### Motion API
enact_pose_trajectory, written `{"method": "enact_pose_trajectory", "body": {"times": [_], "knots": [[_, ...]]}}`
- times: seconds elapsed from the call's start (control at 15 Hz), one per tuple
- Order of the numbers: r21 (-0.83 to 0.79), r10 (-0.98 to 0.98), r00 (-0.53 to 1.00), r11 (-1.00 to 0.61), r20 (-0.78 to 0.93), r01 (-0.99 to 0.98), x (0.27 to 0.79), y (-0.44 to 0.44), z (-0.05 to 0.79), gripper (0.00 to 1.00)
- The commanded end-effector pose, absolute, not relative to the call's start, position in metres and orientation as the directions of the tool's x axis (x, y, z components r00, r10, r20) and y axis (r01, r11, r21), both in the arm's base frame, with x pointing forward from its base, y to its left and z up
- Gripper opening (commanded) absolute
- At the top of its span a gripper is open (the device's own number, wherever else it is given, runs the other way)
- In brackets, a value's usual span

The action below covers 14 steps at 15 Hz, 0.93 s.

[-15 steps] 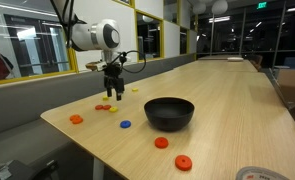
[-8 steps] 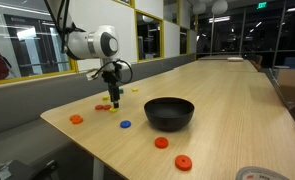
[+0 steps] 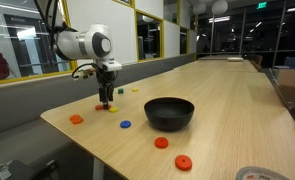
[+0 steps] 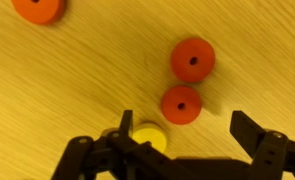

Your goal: Pick up some of the objects on the table and put them in the bowl

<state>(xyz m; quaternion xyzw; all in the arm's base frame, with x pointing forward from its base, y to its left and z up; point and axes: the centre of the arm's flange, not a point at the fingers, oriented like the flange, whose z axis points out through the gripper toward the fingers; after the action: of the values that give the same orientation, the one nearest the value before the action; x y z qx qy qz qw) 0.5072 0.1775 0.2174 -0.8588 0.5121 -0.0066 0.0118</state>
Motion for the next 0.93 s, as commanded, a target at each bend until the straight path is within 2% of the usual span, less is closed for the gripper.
{"method": "enact_pose_trajectory", "body": {"times": [0.0,0.4,0.87], "knots": [[-0.087,-0.940,0.339,-0.340,0.021,-0.937,0.481,0.172,0.228,1.00],[-0.113,-0.978,0.205,-0.206,0.021,-0.972,0.469,0.148,0.222,1.00],[-0.091,-0.984,0.172,-0.175,0.040,-0.980,0.472,0.138,0.220,1.00]]}}
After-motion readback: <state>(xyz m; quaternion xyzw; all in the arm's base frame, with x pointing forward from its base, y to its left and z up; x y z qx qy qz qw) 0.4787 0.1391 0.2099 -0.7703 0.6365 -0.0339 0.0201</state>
